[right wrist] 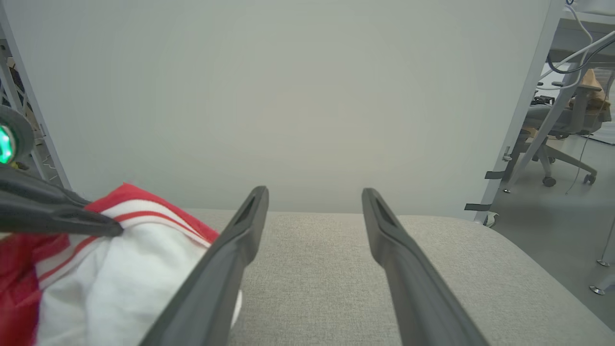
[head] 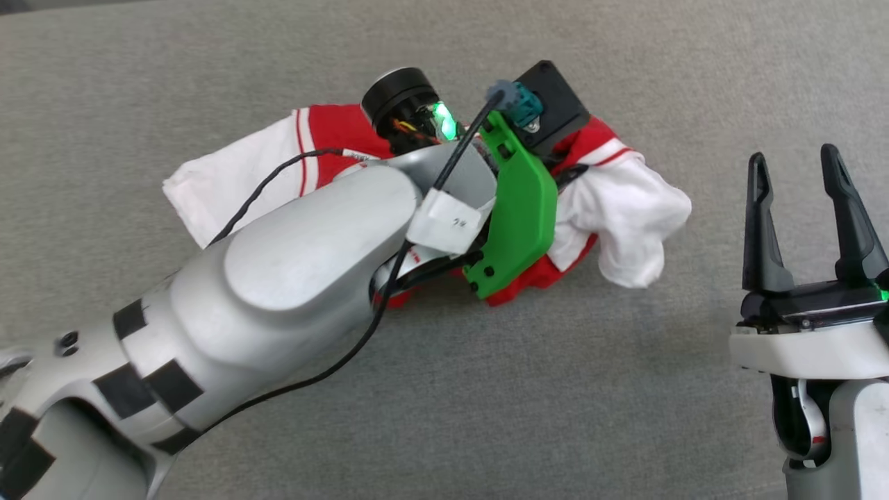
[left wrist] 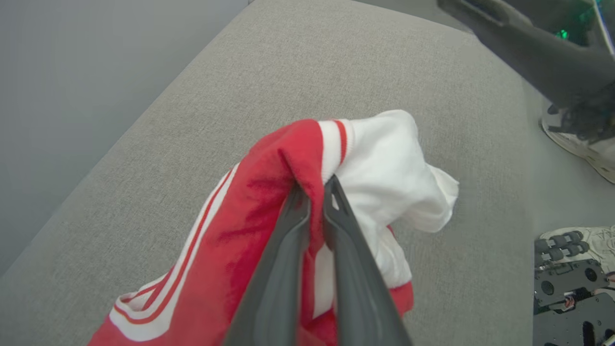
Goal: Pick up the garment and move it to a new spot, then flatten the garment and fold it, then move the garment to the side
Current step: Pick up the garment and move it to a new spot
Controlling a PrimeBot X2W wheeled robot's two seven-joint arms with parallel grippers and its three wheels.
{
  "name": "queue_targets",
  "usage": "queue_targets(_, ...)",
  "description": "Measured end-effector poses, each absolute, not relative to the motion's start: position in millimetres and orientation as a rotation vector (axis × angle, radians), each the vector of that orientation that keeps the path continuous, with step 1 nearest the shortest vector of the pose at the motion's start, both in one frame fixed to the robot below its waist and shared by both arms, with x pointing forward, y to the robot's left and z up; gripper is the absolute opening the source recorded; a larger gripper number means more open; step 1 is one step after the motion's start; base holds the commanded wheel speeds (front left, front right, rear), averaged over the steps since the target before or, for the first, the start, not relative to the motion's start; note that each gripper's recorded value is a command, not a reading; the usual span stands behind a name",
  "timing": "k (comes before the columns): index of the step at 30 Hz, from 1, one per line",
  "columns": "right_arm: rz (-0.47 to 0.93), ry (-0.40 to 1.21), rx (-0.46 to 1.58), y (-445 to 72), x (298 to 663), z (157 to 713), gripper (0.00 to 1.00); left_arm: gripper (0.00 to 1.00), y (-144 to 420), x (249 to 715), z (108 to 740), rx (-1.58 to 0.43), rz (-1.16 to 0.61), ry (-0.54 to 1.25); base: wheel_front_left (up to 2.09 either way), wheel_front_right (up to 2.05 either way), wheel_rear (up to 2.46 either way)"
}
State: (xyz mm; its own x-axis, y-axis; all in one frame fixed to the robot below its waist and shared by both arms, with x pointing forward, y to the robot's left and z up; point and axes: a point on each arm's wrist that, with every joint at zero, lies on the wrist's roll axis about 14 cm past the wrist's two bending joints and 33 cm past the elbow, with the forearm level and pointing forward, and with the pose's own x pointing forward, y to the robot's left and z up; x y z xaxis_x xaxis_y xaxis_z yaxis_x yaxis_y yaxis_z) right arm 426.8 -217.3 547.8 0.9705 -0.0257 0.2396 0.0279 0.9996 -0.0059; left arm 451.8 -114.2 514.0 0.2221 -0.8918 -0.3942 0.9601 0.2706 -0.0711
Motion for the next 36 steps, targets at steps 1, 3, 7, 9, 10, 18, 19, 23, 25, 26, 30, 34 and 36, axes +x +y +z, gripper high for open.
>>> queue_targets(1,-0.037,-0.238,-0.01,-221,428,546,1.0,0.0,-119,456,506,0.198,-1.292,0.399,0.0,0.0,0.0)
queue_targets(3,-0.051,-0.23,-0.013,-226,429,543,1.0,0.0,-126,464,489,0.19,-1.286,0.413,0.0,0.0,0.0)
queue_targets(7,-0.074,-0.202,-0.02,-234,431,533,1.0,0.0,-134,474,449,0.152,-1.262,0.467,0.0,0.0,0.0)
queue_targets(9,-0.083,-0.185,-0.024,-238,431,527,1.0,0.0,-137,473,430,0.146,-1.259,0.5,0.0,0.0,0.0)
queue_targets(10,-0.086,-0.18,-0.023,-239,431,525,1.0,0.0,-138,473,423,0.147,-1.255,0.517,0.0,0.0,0.0)
queue_targets(18,-0.094,-0.169,-0.026,-242,432,522,1.0,0.27,-144,452,395,0.164,-1.273,0.575,0.0,0.0,0.0)
queue_targets(19,-0.093,-0.172,-0.025,-241,432,523,1.0,1.0,-144,453,398,0.166,-1.271,0.548,0.0,0.0,0.0)
queue_targets(23,-0.088,-0.191,-0.02,-239,430,530,1.0,1.0,-147,458,418,0.148,-1.261,0.417,0.0,0.0,0.0)
queue_targets(25,-0.087,-0.2,-0.018,-238,427,534,1.0,1.0,-149,462,435,0.116,-1.25,0.33,0.0,0.0,0.0)
queue_targets(26,-0.087,-0.201,-0.017,-238,425,535,1.0,1.0,-149,464,443,0.102,-1.244,0.296,0.0,0.0,0.0)
queue_targets(30,-0.084,-0.21,-0.012,-236,415,540,1.0,1.0,-143,479,490,0.033,-1.156,0.098,0.0,0.0,0.0)
queue_targets(34,-0.067,-0.222,-0.009,-229,407,546,1.0,1.0,-115,492,515,0.016,-0.991,0.002,0.0,0.0,0.0)
queue_targets(36,-0.056,-0.236,-0.005,-225,404,552,1.0,1.0,-92,500,525,0.042,-0.893,-0.042,0.0,0.0,0.0)
